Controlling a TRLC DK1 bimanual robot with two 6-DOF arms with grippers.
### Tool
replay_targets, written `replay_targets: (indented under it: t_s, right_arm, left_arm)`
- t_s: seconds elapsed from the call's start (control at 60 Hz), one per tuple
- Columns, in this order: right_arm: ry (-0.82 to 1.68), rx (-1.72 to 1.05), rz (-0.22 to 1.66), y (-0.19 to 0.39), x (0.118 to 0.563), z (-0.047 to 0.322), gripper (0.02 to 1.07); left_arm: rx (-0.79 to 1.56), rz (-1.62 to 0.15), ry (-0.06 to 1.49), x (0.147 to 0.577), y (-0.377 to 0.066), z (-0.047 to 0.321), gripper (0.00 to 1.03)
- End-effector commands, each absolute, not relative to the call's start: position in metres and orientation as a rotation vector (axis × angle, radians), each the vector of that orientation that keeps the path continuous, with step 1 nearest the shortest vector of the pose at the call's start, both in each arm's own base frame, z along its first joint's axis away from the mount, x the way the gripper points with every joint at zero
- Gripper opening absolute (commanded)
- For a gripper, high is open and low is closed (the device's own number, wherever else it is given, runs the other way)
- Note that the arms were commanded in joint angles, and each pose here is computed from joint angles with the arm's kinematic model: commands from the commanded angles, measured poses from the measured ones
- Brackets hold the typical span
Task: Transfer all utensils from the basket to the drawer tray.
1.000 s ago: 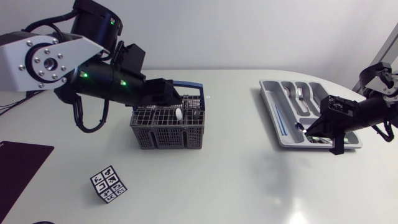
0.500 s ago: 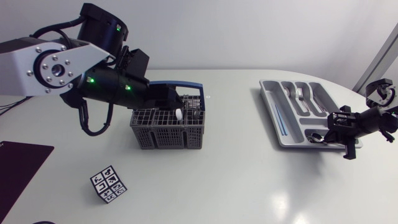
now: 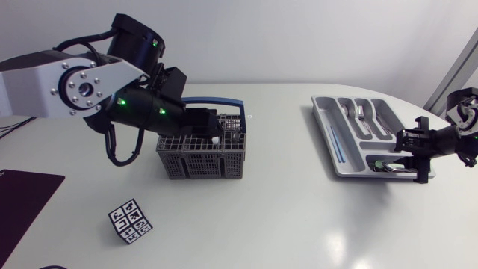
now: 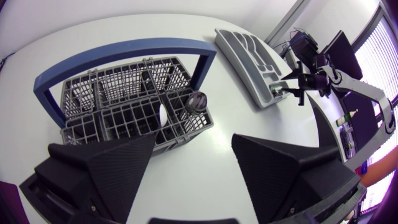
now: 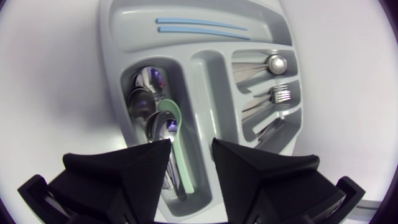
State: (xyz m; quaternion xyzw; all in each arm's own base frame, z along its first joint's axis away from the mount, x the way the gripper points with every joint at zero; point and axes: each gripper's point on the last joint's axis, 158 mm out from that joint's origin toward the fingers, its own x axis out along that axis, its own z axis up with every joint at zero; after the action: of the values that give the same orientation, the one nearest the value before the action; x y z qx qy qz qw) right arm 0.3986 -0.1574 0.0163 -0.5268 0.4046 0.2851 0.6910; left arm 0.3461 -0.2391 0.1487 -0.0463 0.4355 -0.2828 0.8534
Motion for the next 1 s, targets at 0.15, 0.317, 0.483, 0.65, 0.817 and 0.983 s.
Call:
replay_targets:
  t_s: [0.15,0.317,0.483,0.65,0.817,0.983]
  right_arm:
    - [0.839,-1.037,0.588,-0.119,0.392,0.065,0.78]
    - [0.759,-0.952,0.600,-0.072,0.377,0.089,0.83]
    - [0.715,-0.854,0.629,-0.021,0.363,0.110,0.84]
    - [0.706,-0.761,0.681,0.028,0.349,0.122,0.84]
    - [0.693,-0.706,0.722,0.064,0.337,0.128,0.84]
    - [0.686,-0.686,0.764,0.089,0.328,0.127,0.84]
  left_arm:
    - [-0.052,-0.550,0.966,0.347,-0.240,0.122,0.84]
    - [-0.052,-0.537,0.980,0.354,-0.239,0.115,0.77]
    - [-0.051,-0.527,0.975,0.364,-0.236,0.109,0.71]
    - [-0.065,-0.512,0.941,0.382,-0.232,0.106,0.62]
    - [-0.063,-0.508,0.938,0.392,-0.234,0.100,0.59]
    - [-0.060,-0.509,0.943,0.398,-0.238,0.096,0.56]
